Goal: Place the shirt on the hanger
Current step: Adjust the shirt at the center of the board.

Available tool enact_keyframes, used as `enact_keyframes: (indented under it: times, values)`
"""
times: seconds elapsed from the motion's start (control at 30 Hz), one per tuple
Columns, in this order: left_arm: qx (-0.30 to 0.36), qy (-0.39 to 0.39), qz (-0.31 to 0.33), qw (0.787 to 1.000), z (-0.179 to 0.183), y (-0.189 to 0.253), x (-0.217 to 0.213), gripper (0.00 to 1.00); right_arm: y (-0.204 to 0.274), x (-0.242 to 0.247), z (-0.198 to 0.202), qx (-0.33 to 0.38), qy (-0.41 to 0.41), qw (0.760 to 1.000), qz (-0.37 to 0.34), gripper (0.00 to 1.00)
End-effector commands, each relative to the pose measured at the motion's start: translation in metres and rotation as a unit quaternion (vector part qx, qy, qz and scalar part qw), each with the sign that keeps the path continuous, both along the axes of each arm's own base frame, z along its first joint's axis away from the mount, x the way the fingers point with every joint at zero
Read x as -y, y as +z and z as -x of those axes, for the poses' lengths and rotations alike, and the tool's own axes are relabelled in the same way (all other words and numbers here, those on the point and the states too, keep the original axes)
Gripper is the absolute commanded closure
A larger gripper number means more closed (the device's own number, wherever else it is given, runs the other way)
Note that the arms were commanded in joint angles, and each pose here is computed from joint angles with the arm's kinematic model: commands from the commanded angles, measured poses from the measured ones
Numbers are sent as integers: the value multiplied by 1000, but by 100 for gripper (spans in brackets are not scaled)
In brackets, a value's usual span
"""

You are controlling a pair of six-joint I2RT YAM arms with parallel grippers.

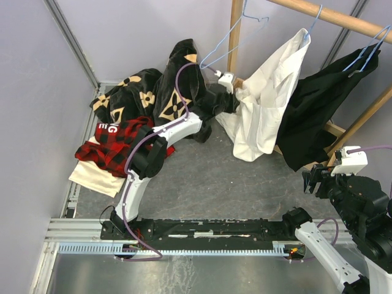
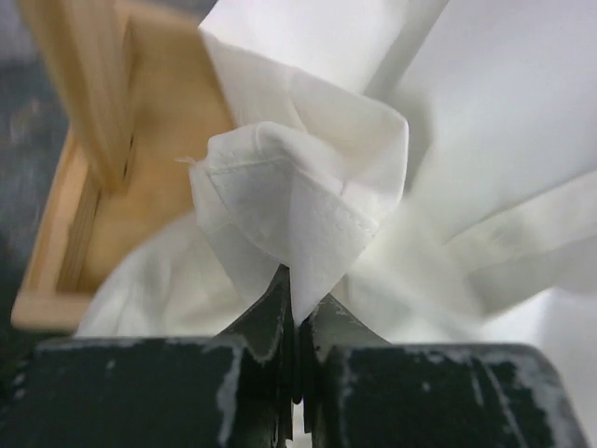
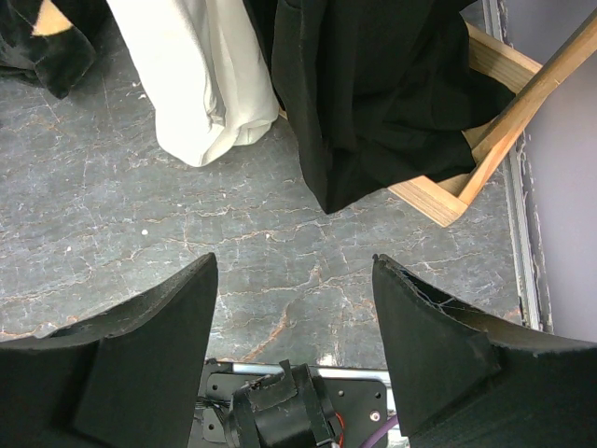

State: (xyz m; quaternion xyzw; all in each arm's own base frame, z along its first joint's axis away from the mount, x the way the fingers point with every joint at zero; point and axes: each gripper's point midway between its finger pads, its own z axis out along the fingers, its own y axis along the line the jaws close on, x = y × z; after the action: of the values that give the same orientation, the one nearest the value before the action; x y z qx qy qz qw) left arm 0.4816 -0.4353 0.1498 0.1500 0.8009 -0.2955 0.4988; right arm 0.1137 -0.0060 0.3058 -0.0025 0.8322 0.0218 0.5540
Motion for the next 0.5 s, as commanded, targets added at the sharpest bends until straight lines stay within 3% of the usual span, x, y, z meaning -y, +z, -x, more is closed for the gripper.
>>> enact_keyframes:
  times: [0.0,0.23,0.37,0.47]
  values:
    - [45,-23,84,995,-15,72,35,97,3,-4,-6,1,2,1000,-2,25]
    - [51,-66,170,982,-30,102,78,97,2,-3,-7,-2,0,1000,2,25]
    - [26,-74,175,981,-36,78,91,97,2,-3,-7,-2,1,1000,3,25]
    - [-5,-88,149,985,-29,46,91,83,1,-2,-7,-2,0,1000,5,25]
